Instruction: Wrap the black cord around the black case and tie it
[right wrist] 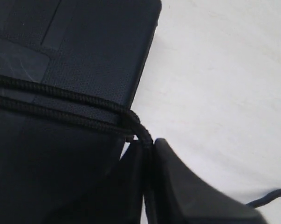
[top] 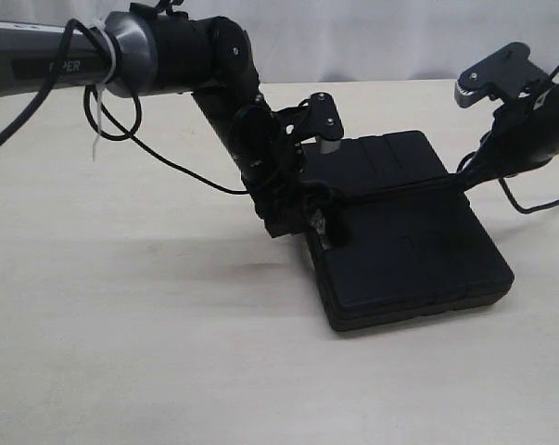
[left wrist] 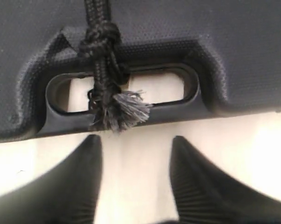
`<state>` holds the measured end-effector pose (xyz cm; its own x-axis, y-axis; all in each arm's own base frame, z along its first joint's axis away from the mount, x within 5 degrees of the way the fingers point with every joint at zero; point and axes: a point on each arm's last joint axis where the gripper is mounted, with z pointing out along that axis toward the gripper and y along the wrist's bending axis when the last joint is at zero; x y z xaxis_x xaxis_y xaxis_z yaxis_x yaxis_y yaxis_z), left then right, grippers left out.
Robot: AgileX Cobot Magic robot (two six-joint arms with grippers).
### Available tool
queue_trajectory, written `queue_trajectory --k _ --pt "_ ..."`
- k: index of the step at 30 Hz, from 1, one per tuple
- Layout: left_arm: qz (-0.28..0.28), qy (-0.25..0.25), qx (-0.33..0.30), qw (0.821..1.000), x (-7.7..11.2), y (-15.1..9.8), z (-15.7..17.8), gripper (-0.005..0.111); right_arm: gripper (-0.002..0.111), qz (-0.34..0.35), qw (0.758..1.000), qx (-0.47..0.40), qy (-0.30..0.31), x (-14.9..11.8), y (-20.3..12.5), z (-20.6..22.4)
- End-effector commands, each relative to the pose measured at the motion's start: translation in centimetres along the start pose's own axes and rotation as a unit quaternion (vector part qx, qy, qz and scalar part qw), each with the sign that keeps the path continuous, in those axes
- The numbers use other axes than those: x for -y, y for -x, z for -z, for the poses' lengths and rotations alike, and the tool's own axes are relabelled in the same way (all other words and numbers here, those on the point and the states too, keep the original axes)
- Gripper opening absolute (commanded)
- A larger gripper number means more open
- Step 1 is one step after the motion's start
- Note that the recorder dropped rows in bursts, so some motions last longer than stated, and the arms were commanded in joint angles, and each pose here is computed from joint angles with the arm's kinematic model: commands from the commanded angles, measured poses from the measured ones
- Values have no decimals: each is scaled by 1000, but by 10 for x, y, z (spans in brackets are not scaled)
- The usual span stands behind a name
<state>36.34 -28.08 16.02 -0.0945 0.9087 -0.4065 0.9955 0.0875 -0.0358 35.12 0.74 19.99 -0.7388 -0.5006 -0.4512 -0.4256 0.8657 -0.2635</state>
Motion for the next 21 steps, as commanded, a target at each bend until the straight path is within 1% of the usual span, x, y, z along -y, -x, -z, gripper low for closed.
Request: queue_trajectory --k 1,4,6,7,8,10,12,13,17,21 --pt "18 8 4 1000 -8 -7 8 23 20 -8 1000 -14 5 1 -3 -9" --pt "42 13 5 999 -16 -15 12 13 41 -45 999 -12 -6 4 1 -5" --pt "52 17 5 998 -21 -21 14 9 47 -59 997 -29 -39 12 2 1" --pt "59 17 6 998 -22 -23 15 8 47 -64 995 -47 -65 18 0 5" --pt "65 18 7 998 -24 -25 16 8 47 -84 990 -62 -94 24 -2 8" --pt "75 19 9 997 -26 -27 18 8 45 -127 973 -93 -169 36 -9 13" --pt "77 19 10 997 -27 -28 18 8 45 -158 959 -111 -210 40 -17 12" --pt "77 18 9 997 -27 -28 18 8 45 -163 956 -116 -216 40 -19 10" --pt "77 18 10 997 -27 -28 18 8 45 -163 956 -131 -203 35 -25 2" --pt "77 18 10 997 -27 -28 18 8 45 -168 953 -143 -206 34 -26 4"
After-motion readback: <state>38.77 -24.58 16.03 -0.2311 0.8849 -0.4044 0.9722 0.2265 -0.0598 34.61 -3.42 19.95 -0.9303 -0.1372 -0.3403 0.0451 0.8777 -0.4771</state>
